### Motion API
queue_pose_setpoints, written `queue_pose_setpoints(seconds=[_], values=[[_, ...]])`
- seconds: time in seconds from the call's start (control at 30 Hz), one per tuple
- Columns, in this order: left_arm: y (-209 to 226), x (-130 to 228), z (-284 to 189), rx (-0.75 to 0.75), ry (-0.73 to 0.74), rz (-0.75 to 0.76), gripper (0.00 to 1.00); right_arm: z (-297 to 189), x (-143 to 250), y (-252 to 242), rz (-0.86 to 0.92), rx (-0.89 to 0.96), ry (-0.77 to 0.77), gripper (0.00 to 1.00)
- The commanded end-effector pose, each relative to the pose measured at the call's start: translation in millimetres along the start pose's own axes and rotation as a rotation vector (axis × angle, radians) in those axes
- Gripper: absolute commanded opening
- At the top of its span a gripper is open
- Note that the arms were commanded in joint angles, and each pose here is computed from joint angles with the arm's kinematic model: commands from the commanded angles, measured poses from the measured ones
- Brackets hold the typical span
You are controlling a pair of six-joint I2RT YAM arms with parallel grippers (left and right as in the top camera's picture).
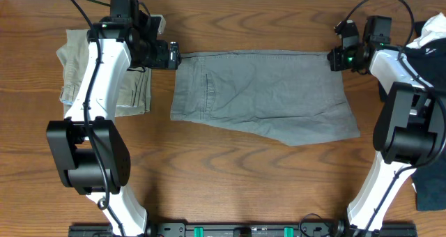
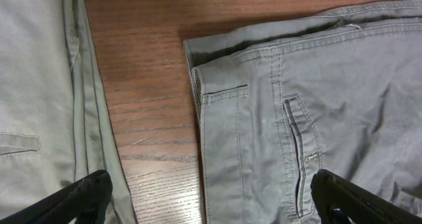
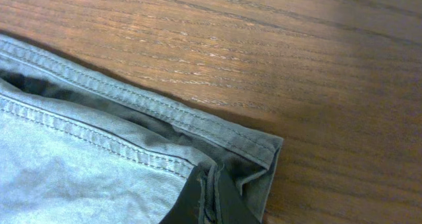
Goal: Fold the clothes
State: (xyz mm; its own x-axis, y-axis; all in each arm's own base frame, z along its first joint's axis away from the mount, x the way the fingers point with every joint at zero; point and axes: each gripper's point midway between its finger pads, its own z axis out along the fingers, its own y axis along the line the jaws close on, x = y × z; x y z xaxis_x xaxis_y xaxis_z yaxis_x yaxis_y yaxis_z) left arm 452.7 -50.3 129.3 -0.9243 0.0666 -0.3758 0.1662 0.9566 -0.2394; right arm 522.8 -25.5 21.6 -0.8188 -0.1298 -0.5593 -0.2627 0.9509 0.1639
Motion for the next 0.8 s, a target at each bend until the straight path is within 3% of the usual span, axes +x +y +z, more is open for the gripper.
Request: queue_pose_setpoints(seconds=[0.0,0.53,0.77], values=[[-2,-4,-1,0.006,-0.007,0.017,0.98,7,12,-1,0.018,-0.009,0.025,0.01],[0,-13,4,0.007,-0.040,0.028,0.98,-22,-13,44,-0.005,-0.172,-0.030,0.01],[-2,0,44,0.087,0.033,0.072,0.98,-22,-14,50,0.001,-0.171,-0.027,0.01]])
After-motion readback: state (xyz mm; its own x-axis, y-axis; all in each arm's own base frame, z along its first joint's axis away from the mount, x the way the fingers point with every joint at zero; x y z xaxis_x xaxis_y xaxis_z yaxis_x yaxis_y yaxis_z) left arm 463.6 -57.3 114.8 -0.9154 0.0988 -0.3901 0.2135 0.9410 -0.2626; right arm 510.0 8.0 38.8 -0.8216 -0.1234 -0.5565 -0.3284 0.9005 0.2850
